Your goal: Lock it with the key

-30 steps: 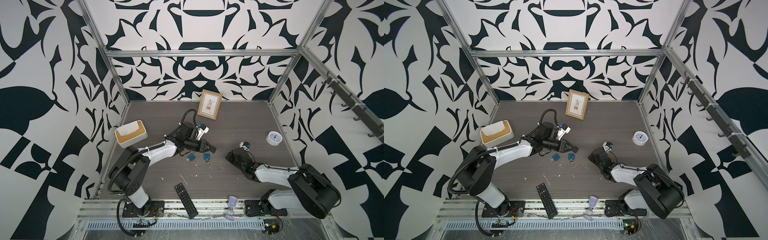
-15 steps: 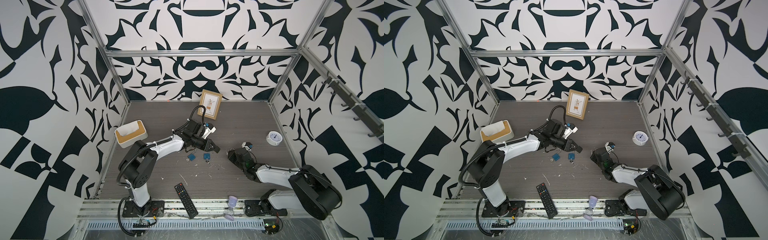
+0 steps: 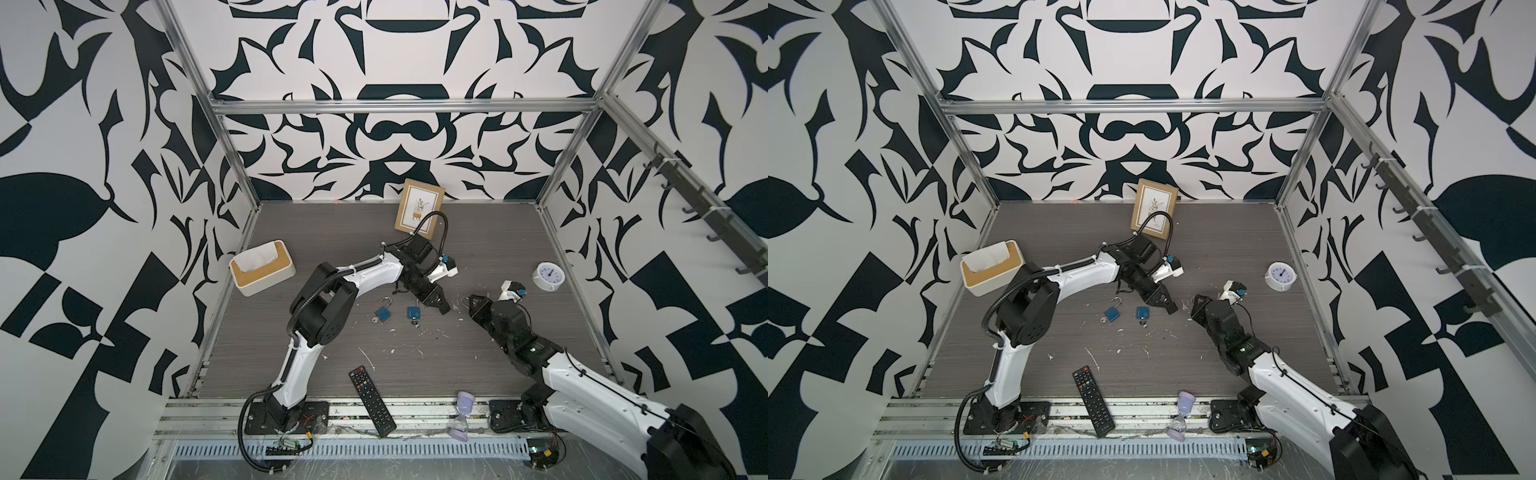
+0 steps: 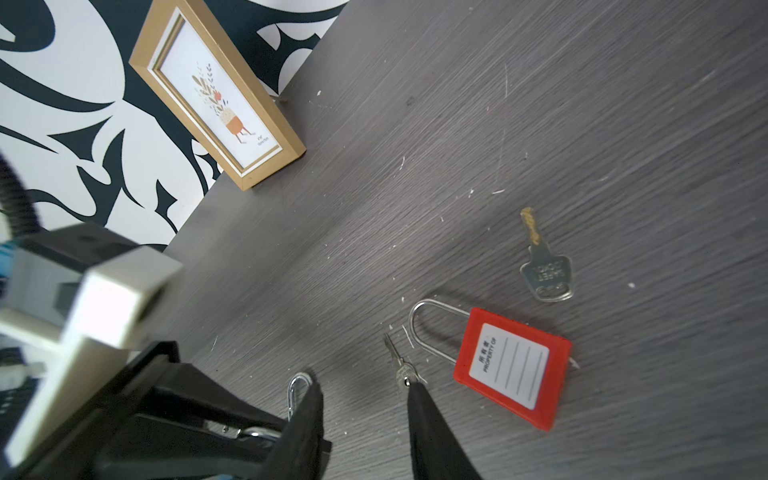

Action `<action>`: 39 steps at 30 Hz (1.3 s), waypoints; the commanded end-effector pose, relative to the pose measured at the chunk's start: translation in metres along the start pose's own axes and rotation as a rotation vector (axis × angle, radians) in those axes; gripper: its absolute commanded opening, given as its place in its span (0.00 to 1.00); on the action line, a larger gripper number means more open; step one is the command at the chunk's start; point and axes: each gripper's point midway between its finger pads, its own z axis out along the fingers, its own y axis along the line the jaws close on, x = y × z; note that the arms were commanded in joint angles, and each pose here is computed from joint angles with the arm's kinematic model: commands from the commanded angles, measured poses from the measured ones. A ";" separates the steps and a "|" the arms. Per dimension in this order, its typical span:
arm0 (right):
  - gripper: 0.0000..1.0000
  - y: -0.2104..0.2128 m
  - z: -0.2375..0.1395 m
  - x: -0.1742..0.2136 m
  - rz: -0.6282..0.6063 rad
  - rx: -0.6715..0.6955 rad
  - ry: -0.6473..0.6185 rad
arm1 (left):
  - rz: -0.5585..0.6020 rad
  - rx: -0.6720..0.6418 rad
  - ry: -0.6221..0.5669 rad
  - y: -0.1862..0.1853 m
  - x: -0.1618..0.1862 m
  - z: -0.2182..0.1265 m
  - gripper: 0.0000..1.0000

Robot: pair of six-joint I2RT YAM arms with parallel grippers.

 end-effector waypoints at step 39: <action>0.36 0.011 0.007 0.010 -0.098 -0.013 0.075 | 0.199 -0.517 -0.057 0.099 -0.079 -0.054 0.74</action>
